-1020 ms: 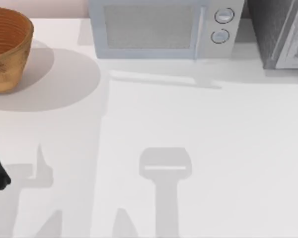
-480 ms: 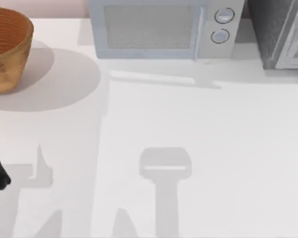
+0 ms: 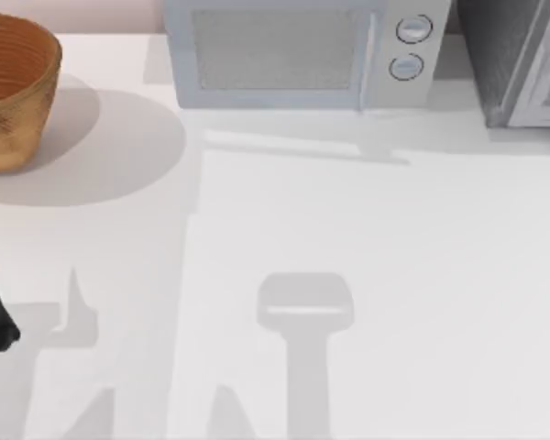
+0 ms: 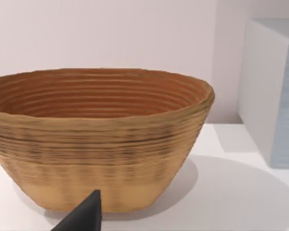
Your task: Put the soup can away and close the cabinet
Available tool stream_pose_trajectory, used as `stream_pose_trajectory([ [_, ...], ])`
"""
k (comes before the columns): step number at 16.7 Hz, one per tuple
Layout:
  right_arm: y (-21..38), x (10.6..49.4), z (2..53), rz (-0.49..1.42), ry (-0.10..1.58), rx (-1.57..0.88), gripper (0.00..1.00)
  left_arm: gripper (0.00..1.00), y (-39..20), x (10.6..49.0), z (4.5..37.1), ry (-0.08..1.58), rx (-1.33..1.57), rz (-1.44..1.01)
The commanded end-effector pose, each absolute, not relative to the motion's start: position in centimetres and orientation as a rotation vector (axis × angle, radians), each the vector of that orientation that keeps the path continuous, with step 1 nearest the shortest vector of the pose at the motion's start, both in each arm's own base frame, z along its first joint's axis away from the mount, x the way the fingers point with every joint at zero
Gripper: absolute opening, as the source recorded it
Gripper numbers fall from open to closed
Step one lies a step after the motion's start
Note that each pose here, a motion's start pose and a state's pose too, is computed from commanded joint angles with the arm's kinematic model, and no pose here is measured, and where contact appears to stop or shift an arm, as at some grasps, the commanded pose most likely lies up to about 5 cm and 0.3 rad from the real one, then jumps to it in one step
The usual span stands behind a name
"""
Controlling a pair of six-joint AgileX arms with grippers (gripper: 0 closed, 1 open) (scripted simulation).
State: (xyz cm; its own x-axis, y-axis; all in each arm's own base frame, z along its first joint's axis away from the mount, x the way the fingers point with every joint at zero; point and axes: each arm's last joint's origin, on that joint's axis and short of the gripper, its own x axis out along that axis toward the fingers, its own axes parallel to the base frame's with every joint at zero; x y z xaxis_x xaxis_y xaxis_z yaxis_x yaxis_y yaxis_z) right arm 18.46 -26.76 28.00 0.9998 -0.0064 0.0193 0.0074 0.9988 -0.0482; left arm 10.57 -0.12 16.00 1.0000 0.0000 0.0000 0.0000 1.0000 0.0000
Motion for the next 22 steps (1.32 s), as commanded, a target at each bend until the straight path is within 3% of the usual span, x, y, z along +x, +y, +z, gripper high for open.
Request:
stream_pose_trajectory([
  [6, -27.2, 19.0, 37.0, 0.011, 0.016, 0.028, 1.0, 1.0, -0.1, 10.6, 16.0, 0.0, 0.0, 0.0],
  [14, -22.3, 16.6, 48.2, 0.006, 0.019, 0.03, 1.0, 1.0, -0.1, 10.6, 16.0, 0.0, 0.0, 0.0],
  [22, -20.0, 15.4, 51.0, 0.004, 0.006, 0.002, 1.0, 1.0, -0.1, 10.6, 16.0, 0.0, 0.0, 0.0],
])
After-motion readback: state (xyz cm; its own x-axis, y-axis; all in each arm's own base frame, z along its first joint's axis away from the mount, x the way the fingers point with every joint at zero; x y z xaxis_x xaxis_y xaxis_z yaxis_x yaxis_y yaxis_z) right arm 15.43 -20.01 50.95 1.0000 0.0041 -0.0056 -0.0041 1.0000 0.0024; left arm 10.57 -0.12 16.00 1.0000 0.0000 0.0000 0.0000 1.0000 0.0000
